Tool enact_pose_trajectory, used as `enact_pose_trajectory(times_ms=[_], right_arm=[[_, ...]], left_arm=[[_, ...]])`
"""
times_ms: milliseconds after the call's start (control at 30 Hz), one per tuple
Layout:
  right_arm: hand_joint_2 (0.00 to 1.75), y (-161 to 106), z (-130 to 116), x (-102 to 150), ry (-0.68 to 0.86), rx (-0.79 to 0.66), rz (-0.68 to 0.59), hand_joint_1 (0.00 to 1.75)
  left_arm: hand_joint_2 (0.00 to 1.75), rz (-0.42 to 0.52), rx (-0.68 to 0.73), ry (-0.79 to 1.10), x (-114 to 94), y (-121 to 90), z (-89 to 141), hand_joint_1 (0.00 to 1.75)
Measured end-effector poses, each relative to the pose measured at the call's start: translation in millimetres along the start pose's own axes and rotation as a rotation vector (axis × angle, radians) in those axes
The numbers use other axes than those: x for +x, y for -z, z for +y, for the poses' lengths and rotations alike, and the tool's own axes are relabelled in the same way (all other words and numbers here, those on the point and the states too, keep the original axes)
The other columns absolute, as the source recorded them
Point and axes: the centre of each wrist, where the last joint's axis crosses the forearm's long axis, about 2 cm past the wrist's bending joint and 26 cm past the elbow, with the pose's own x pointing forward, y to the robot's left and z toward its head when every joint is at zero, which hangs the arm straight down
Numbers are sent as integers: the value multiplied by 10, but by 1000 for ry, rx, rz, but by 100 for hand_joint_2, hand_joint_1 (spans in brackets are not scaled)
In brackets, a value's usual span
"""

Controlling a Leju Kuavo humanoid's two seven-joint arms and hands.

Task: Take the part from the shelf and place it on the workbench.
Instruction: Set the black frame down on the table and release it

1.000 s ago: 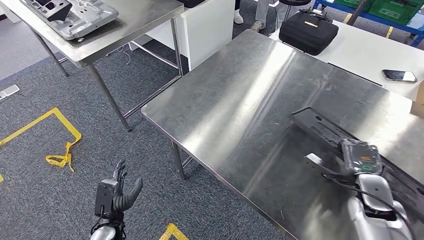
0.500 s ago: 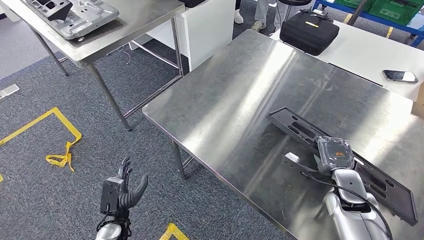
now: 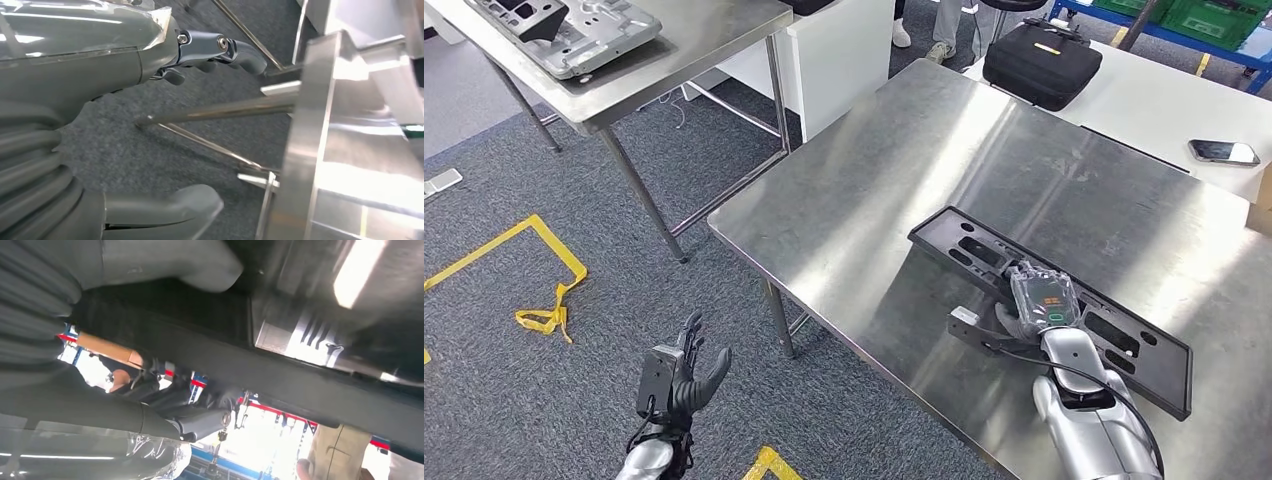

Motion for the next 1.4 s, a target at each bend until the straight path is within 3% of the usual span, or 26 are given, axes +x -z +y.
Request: enact_pose_trajectory(times_ms=[167, 500, 767, 1033, 1233, 1400], right_arm=[[0, 16, 4, -52, 63, 95, 44, 0], [0, -145, -48, -467, 127, 196, 160, 0], [0, -252, -77, -549, 353, 289, 126, 0], [0, -124, -452, -359, 434, 205, -33, 0], [0, -75, -862, -56, 423, 92, -215, 0], [0, -138, -1064, 204, 386, 29, -329, 0]], left_arm=[[0, 48, -38, -8, -52, -24, 56, 0], [0, 69, -71, 16, -93, -38, 151, 0], [0, 73, -94, 17, -101, -42, 154, 0], [0, 60, -90, 15, -121, -40, 194, 0], [0, 53, -83, 10, -128, 3, 210, 0], [0, 45, -79, 5, -125, 26, 204, 0]])
